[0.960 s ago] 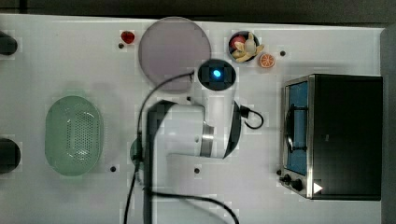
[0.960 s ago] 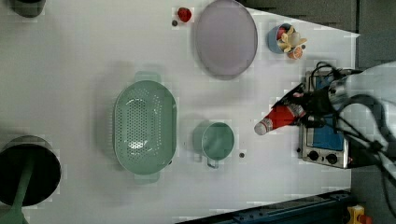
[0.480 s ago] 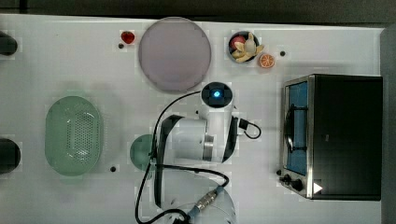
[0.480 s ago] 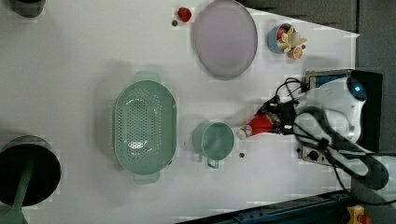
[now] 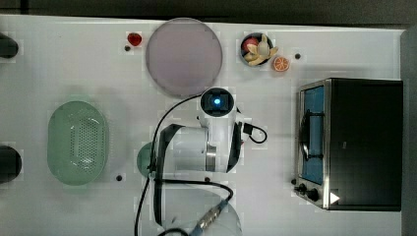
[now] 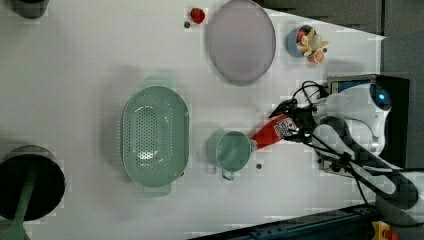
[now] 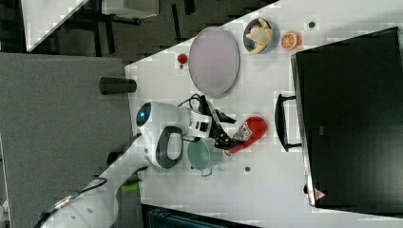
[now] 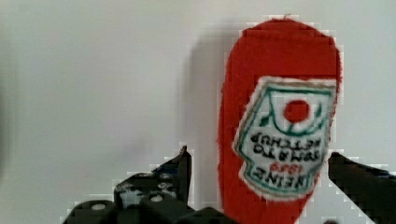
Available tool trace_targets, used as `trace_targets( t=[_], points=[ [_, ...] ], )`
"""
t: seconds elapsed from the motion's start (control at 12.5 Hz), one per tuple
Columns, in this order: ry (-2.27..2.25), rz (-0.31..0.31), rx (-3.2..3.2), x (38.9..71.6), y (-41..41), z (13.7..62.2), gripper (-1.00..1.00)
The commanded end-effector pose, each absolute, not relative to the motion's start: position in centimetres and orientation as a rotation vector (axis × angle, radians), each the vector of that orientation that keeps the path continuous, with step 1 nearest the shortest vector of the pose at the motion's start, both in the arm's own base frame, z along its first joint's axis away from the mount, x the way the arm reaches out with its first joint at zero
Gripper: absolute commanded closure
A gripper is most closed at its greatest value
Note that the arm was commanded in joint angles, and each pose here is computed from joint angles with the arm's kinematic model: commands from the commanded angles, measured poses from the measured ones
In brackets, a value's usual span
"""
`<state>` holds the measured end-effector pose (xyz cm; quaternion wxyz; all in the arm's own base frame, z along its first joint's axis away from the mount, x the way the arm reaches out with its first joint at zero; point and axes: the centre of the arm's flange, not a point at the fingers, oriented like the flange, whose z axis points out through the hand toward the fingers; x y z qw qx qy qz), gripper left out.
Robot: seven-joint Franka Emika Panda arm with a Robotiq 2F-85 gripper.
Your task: Pick Ketchup from oven and place it on table.
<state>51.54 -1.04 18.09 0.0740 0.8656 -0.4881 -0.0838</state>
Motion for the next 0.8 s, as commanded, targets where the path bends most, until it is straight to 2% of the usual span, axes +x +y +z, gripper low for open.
trace_targets(
  t=[0.08, 0.24, 0.56, 0.8],
  points=[
    [-1.616, 0.022, 2.702, 56.3, -1.6, 31.5, -1.00],
    [-1.627, 0.050, 2.747, 57.4, -1.3, 39.3, -1.00],
    [-1.601, -0.028, 2.768, 57.3, -1.2, 52.5, -1.00],
    [-1.558, -0.111, 2.718, 56.2, -1.7, 57.8, -1.00]
  ],
)
